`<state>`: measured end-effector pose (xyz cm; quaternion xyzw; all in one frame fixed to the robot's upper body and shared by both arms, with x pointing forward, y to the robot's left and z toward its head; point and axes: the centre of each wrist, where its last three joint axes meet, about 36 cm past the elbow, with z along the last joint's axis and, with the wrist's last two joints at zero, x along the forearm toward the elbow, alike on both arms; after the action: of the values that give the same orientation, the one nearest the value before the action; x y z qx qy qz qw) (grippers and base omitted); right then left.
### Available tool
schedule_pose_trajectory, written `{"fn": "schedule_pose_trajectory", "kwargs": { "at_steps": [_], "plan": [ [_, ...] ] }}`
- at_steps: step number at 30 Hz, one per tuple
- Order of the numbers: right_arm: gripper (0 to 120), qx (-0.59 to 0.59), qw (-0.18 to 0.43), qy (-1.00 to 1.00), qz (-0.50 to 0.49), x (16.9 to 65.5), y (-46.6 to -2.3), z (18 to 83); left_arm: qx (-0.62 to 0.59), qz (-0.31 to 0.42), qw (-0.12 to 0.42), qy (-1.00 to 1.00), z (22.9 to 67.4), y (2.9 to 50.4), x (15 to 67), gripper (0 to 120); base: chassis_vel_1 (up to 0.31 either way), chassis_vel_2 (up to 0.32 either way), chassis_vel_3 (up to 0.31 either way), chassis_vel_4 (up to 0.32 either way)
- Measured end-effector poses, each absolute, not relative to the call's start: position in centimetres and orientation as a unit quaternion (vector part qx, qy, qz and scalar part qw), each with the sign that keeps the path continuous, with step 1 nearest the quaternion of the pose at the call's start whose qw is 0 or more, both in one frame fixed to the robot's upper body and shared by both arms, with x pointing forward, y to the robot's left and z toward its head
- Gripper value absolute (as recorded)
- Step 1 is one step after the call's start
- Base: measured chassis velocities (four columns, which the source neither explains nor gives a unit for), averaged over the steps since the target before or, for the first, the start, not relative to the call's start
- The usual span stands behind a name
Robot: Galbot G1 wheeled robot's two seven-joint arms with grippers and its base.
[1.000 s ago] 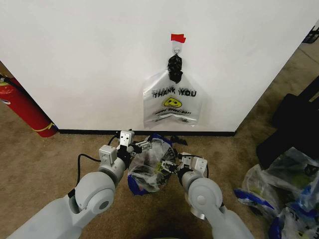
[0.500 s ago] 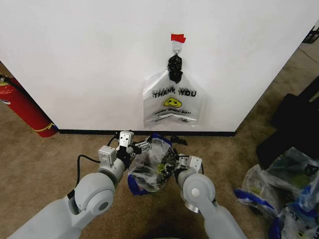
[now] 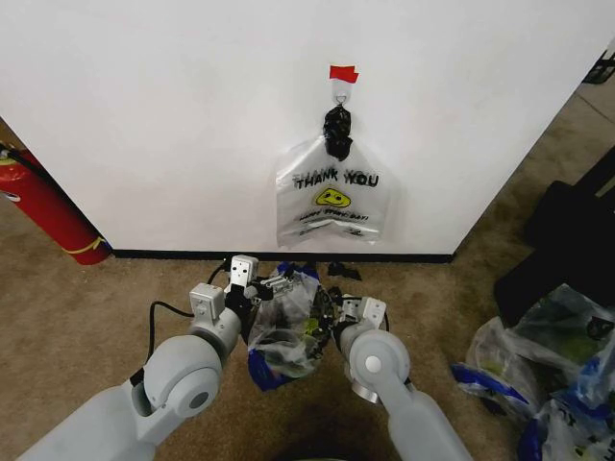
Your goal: Pick up the garbage bag from the wall and place it over the trash bin.
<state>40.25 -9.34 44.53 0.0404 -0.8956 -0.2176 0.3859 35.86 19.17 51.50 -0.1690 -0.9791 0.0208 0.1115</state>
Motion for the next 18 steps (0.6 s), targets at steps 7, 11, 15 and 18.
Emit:
{"fn": "schedule_pose_trajectory", "kwargs": {
  "at_steps": [7,11,15,18],
  "plan": [
    [0,0.056,0.316,-0.909,-0.267,38.1,-10.2,43.9,-0.181,0.021,0.108,-0.977,52.2,19.1,35.2,100,0.000,0.000,0.000,0.000],
    [0,0.056,0.283,-0.917,-0.275,36.8,-10.7,44.4,-0.204,0.009,0.099,-0.974,53.3,19.0,34.8,100,0.000,0.000,0.000,0.000],
    [0,0.051,0.267,-0.923,-0.274,35.7,-11.4,45.0,-0.237,-0.048,0.093,-0.966,54.5,19.2,34.0,100,0.000,0.000,0.000,0.000],
    [0,0.044,0.263,-0.926,-0.268,35.3,-11.9,45.0,-0.252,-0.110,0.084,-0.958,54.9,19.4,33.5,100,0.000,0.000,0.000,0.000]
  ]
}}
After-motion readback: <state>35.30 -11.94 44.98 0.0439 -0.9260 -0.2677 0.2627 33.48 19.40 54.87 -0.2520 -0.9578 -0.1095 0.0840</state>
